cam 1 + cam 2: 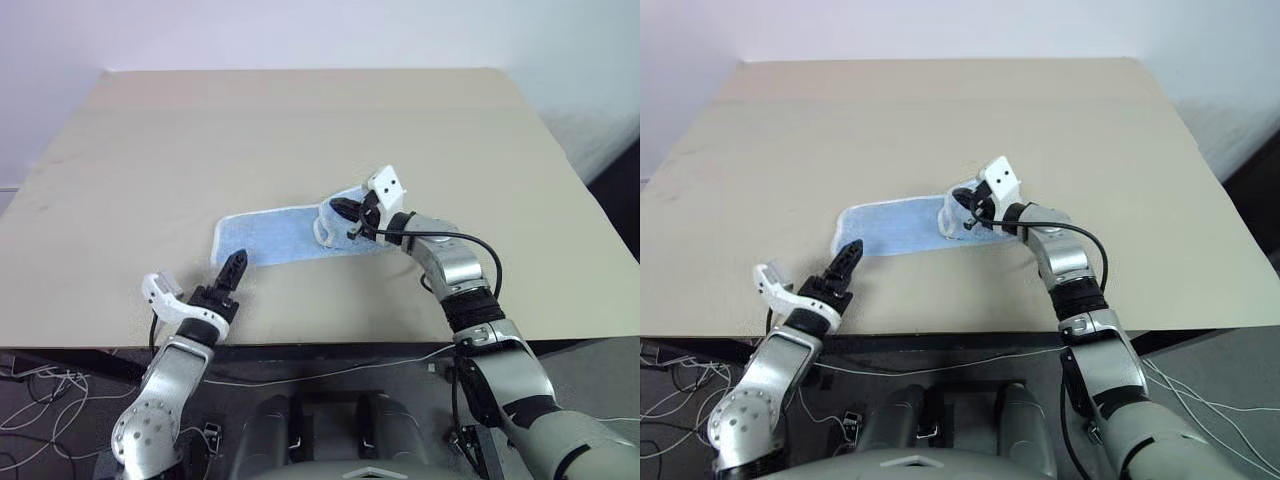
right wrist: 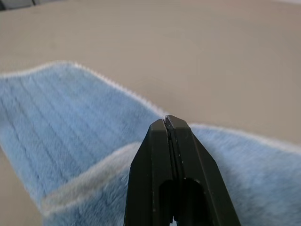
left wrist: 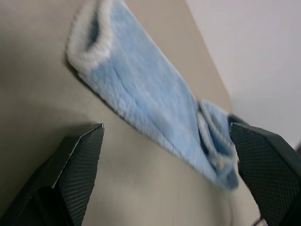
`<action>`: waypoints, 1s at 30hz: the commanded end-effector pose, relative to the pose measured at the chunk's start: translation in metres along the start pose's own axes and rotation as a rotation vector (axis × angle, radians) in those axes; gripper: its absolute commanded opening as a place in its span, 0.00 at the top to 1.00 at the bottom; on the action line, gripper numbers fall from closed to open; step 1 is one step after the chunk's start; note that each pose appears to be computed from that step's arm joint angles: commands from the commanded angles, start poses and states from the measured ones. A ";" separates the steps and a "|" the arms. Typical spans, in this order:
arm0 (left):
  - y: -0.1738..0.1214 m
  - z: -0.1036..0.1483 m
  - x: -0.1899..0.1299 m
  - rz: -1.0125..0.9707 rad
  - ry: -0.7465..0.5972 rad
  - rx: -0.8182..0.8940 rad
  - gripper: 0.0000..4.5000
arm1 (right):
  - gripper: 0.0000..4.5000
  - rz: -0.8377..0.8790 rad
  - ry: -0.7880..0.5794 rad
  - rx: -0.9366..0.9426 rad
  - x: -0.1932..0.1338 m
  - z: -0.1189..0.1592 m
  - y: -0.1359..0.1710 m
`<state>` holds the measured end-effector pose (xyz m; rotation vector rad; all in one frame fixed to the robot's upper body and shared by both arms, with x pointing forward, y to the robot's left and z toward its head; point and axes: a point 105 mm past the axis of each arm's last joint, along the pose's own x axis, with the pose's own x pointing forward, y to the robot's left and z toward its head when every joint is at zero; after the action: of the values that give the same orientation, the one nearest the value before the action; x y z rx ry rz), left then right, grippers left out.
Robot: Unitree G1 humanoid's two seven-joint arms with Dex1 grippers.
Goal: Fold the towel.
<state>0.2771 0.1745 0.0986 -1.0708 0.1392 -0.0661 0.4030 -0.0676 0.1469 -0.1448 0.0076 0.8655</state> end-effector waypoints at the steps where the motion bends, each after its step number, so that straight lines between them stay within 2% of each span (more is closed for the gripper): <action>1: 0.020 0.008 0.007 0.114 -0.043 -0.064 0.00 | 1.00 -0.024 -0.061 -0.031 -0.007 0.022 -0.007; 10: 0.018 0.011 0.027 0.110 -0.026 -0.090 0.00 | 1.00 -0.062 -0.048 -0.024 -0.016 0.016 -0.006; 14: 0.016 0.015 0.031 0.096 -0.033 -0.090 0.20 | 1.00 -0.074 -0.037 -0.023 -0.019 0.012 -0.005; 22: 0.012 0.022 0.036 0.056 -0.059 -0.098 0.82 | 1.00 -0.103 -0.025 -0.028 -0.025 0.008 -0.009; 24: 0.010 0.031 0.037 0.034 -0.099 -0.107 0.98 | 1.00 -0.109 -0.023 -0.028 -0.027 0.007 -0.010; 30: 0.006 0.067 0.034 -0.016 -0.211 -0.027 0.99 | 1.00 -0.128 -0.023 -0.028 -0.029 0.006 -0.013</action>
<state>0.3206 0.2160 0.1063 -1.1390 0.0258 0.0337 0.3943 -0.0948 0.1386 -0.1583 0.0304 0.7513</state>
